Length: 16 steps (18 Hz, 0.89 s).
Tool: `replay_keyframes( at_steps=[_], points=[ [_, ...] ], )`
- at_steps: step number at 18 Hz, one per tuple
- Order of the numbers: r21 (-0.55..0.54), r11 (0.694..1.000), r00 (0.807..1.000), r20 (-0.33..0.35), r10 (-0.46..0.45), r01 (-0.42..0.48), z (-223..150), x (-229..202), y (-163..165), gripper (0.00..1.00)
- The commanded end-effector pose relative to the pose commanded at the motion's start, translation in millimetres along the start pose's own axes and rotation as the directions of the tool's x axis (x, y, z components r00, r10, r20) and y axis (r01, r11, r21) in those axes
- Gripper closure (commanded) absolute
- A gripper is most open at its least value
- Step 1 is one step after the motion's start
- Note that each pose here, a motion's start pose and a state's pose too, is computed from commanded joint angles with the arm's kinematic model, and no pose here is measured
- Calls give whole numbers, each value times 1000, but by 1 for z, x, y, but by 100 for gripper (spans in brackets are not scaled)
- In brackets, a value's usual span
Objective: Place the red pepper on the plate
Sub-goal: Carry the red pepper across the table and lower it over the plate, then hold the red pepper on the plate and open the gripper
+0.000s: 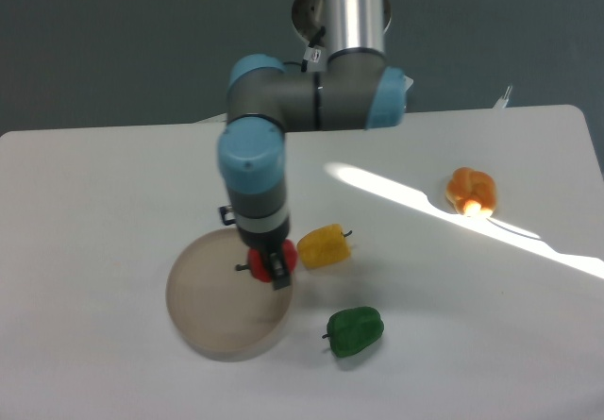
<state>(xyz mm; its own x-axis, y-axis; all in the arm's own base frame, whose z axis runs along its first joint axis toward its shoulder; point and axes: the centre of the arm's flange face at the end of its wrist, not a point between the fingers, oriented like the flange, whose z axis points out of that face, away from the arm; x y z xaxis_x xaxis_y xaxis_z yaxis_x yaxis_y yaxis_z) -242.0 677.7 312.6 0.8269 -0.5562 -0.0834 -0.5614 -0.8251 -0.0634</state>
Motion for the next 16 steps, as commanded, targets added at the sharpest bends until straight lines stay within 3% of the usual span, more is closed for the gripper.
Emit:
replay_keyframes(
  at_steps=[3,16],
  points=[
    [-3,999,999,-2,-44,44,21,1,-11,45],
    [-24,999,999,-24,-36,36,70,8,-30,45]
  ],
)
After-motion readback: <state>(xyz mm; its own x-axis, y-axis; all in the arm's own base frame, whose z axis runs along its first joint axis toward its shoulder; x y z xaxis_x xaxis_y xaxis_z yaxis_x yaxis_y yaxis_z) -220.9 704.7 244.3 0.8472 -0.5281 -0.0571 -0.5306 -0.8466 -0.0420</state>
